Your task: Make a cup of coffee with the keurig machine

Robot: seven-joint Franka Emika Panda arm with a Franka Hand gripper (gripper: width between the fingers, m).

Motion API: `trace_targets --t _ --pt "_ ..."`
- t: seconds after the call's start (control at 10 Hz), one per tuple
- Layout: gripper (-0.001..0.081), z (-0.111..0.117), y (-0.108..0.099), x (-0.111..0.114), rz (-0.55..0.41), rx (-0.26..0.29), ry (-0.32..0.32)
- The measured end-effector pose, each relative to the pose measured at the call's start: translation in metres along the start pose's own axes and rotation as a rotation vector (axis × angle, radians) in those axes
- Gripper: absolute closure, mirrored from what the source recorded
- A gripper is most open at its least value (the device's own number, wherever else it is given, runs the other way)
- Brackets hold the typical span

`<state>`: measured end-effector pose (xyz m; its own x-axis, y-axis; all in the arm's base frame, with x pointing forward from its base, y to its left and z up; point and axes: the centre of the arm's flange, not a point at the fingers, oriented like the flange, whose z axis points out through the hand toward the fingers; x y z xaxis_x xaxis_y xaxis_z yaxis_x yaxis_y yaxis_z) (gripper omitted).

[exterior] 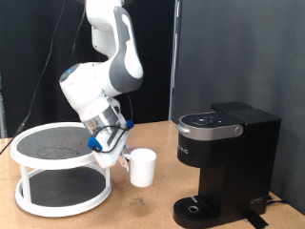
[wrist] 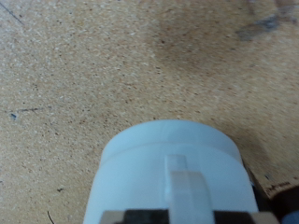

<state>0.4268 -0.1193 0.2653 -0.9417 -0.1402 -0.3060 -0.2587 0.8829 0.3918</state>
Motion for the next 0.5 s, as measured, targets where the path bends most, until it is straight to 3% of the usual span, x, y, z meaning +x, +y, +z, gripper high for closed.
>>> trace_targets --t 0.5 --pt "0.0803 0.050 0.010 0.002 -0.088 -0.045 -0.032"
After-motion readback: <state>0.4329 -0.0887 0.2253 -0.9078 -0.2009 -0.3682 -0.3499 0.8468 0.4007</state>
